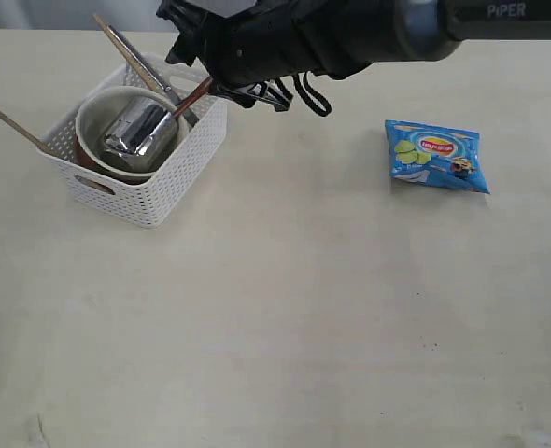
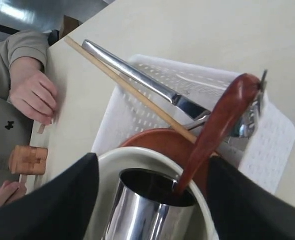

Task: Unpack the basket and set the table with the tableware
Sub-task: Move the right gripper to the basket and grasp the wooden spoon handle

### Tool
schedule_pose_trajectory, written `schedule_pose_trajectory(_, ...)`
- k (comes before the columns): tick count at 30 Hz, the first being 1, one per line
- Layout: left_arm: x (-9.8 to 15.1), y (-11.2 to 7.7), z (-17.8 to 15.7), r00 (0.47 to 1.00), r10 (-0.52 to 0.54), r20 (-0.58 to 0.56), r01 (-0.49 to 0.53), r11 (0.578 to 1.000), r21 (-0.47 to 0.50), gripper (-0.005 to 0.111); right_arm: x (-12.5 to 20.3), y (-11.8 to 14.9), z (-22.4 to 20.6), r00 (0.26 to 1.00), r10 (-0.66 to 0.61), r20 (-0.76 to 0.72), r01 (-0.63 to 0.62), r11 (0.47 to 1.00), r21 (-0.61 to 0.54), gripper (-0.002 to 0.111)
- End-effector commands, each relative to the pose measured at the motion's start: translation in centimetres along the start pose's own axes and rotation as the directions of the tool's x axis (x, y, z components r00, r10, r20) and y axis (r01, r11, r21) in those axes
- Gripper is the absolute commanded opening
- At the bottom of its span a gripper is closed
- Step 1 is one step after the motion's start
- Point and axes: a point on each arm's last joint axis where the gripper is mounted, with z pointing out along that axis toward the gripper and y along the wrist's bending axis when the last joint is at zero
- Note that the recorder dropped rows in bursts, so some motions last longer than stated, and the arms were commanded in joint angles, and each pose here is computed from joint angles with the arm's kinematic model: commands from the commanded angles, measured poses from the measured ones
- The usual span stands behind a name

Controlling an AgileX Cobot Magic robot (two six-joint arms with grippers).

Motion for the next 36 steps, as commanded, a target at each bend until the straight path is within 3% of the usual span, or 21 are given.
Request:
schedule_pose_trajectory(1, 0.0, 0.0, 0.0, 1.0, 0.008, 0.005, -0.008, 1.0, -0.003, 0.0, -0.1, 0.2, 0.0, 1.0, 0.017, 0.018, -0.017, 1.0, -0.004, 0.06)
schedule_pose_trajectory(33, 0.0, 0.0, 0.0, 1.0, 0.008, 0.005, -0.008, 1.0, -0.003, 0.0, 0.8, 1.3, 0.3, 0.997, 0.028, 0.078, -0.028, 1.0, -0.003, 0.06)
schedule_pose_trajectory(36, 0.0, 0.0, 0.0, 1.0, 0.008, 0.005, -0.008, 1.0, -0.003, 0.0, 0.9, 1.2, 0.3, 0.997, -0.015, 0.071, 0.015, 1.0, 0.003, 0.06)
